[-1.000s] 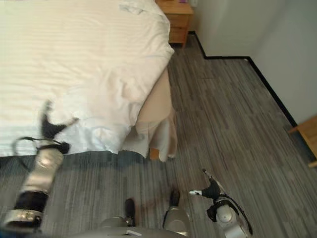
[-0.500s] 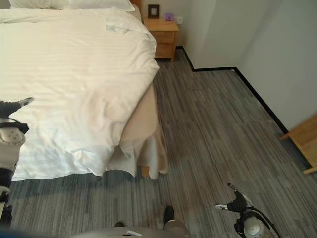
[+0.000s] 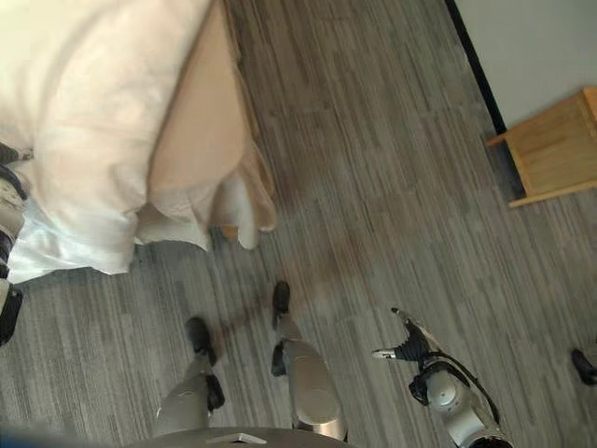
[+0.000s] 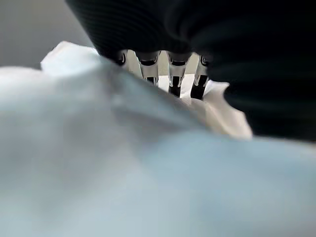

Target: Making the bed.

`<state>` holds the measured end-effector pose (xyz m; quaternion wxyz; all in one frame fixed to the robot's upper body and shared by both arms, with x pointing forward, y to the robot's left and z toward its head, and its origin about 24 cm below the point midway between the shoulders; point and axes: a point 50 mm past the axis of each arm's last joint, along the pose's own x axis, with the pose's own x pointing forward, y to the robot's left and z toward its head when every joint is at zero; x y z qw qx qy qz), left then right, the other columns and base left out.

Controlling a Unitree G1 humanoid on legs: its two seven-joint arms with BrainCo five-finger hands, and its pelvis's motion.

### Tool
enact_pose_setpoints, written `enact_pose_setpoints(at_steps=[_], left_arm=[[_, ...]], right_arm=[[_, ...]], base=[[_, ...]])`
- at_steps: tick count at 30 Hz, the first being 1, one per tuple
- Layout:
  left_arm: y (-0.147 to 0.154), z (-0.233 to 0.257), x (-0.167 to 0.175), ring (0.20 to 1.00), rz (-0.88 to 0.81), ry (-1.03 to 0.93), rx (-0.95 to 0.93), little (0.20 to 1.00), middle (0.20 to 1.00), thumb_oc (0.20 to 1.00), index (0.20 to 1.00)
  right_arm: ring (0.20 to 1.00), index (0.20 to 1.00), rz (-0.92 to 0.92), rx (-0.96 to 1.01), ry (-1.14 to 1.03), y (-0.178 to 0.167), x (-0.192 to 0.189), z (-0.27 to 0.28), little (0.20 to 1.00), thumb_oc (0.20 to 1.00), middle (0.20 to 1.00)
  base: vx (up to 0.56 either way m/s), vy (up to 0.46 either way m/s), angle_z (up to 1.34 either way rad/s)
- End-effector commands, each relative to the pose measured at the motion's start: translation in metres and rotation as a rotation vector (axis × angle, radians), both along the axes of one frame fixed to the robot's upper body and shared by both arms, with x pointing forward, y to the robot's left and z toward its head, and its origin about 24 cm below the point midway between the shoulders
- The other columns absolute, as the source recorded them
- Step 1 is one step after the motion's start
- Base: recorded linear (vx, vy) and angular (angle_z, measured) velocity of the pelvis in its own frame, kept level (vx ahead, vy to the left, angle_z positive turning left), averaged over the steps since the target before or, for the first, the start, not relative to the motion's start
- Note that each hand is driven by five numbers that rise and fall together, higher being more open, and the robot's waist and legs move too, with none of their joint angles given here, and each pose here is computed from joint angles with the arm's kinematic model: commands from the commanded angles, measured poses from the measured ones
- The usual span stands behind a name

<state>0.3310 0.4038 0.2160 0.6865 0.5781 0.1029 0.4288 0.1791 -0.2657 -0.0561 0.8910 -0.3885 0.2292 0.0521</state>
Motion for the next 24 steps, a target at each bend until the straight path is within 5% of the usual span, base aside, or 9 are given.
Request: enact_pose_setpoints(at_steps=[1, 5, 8, 9, 13, 19, 20, 21, 24], left_arm=[[-0.011, 0.000, 0.010, 0.200, -0.104, -0.059, -0.122, 0.200, 0.200, 0.200, 0.200], [-0.062, 0.036, 0.042, 0.200, -0.317, -0.169, -0.039, 0.200, 0.200, 0.200, 0.200], [-0.168, 0.061, 0.062, 0.200, -0.727, -0.365, 0.007, 0.200, 0.200, 0.200, 0.200], [-0.222, 0.030, 0.063, 0.200, -0.906, -0.374, -0.117, 0.200, 0.200, 0.200, 0.200], [-0.317, -0.056, 0.038, 0.200, -1.211, -0.216, -0.421, 0.200, 0.200, 0.200, 0.200], [-0.405, -0.164, -0.026, 0.200, -1.436, 0.247, -0.738, 0.200, 0.200, 0.200, 0.200], [-0.423, -0.199, -0.051, 0.762, -1.476, 0.454, -0.726, 0.762, 0.762, 0.762, 0.762], [-0.423, -0.199, -0.051, 1.000, -1.476, 0.454, -0.725, 1.000, 1.000, 1.000, 1.000], [-0.441, -0.251, -0.089, 1.000, -1.456, 0.758, -0.739, 1.000, 1.000, 1.000, 1.000]], right_arm=[[1.000, 1.000, -0.036, 0.051, -0.052, 0.000, 0.006, 0.005, 1.000, 1.000, 1.000], [1.000, 1.000, -0.016, 0.020, -0.043, -0.003, 0.009, 0.005, 1.000, 1.000, 1.000], [1.000, 1.000, 0.002, 0.018, -0.034, 0.002, 0.013, 0.004, 1.000, 1.000, 1.000], [1.000, 1.000, 0.010, 0.017, 0.005, 0.008, 0.009, -0.006, 1.000, 1.000, 1.000], [1.000, 1.000, -0.019, 0.024, 0.059, 0.018, 0.000, -0.022, 1.000, 1.000, 1.000], [1.000, 1.000, -0.114, 0.026, 0.208, 0.031, -0.029, -0.055, 1.000, 1.000, 1.000], [1.000, 1.000, -0.136, 0.033, 0.232, 0.034, -0.032, -0.060, 1.000, 1.000, 1.000], [1.000, 1.000, -0.136, 0.033, 0.231, 0.034, -0.032, -0.060, 1.000, 1.000, 1.000], [1.000, 1.000, -0.184, -0.002, 0.299, 0.032, -0.041, -0.071, 1.000, 1.000, 1.000]], base=[[0.02, -0.043, -0.24], [-0.03, -0.034, -0.03], [0.04, -0.003, 0.19], [0.09, 0.025, 0.24], [0.09, 0.039, -0.01], [0.05, 0.027, -0.23], [0.01, 0.019, -0.19], [0.01, 0.007, -0.19], [0.00, -0.005, -0.19]])
